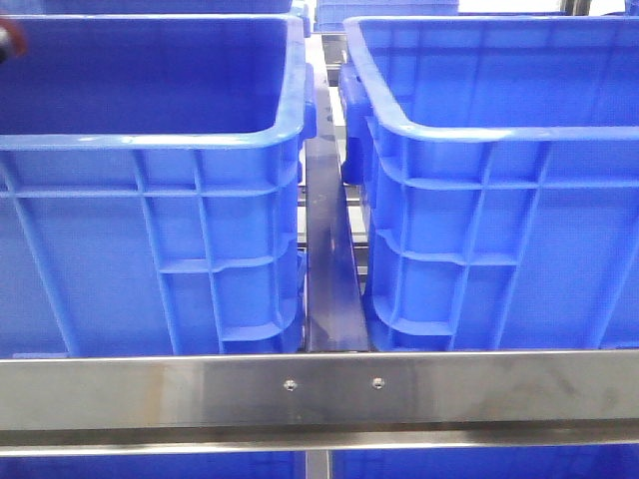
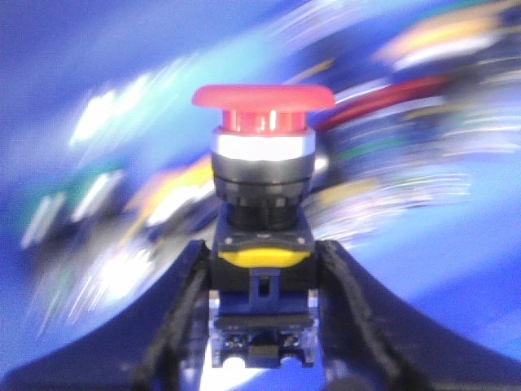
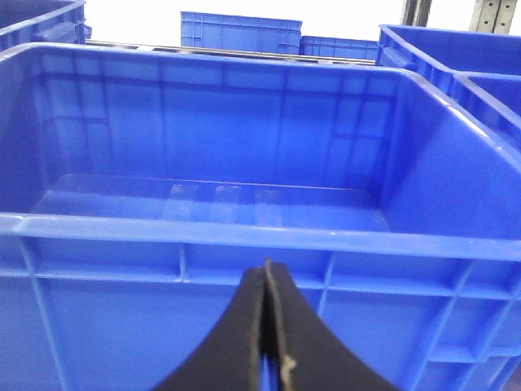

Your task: Pick red and yellow buttons and place in box

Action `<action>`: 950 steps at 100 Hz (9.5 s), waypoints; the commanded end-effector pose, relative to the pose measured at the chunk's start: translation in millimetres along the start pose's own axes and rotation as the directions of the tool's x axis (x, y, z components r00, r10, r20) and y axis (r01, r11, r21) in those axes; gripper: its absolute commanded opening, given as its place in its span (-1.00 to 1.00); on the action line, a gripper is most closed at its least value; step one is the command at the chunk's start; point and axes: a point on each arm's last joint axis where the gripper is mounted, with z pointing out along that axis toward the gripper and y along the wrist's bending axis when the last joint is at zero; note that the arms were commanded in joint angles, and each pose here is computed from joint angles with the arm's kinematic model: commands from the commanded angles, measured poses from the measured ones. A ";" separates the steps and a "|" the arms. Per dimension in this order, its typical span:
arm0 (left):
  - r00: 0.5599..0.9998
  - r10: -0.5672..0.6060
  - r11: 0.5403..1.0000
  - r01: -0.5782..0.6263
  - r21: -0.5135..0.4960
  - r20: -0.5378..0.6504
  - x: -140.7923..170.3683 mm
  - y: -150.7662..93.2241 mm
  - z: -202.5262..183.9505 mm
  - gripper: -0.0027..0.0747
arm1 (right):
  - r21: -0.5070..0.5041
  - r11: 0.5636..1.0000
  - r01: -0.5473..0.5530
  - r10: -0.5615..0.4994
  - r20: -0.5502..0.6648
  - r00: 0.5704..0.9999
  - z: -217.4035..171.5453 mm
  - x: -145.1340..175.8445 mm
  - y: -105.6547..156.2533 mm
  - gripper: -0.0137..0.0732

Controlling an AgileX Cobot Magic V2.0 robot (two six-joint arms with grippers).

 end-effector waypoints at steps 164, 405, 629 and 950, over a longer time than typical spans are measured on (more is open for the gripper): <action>0.900 0.250 0.817 -0.394 0.420 0.358 -50.7 -181.9 -20.9 -0.53 | 0.011 1.000 -0.023 0.024 -0.055 0.998 -2.5 -69.3 -4.3 -0.84; 0.901 0.251 0.819 -0.393 0.419 0.355 -51.1 -182.1 -18.6 -0.10 | -0.270 0.389 -0.881 0.258 -0.886 0.386 204.4 -127.9 135.2 -0.22; 0.878 0.291 0.810 -0.437 0.391 0.380 -40.3 -171.7 -54.1 0.72 | -0.160 0.955 -0.251 0.145 -0.486 0.862 339.2 -67.0 37.3 -0.22; 0.932 -0.225 0.972 0.233 0.004 0.284 27.4 -35.3 -31.0 -0.76 | -0.560 0.769 -0.309 0.134 -0.332 0.934 165.7 -151.9 82.1 -0.82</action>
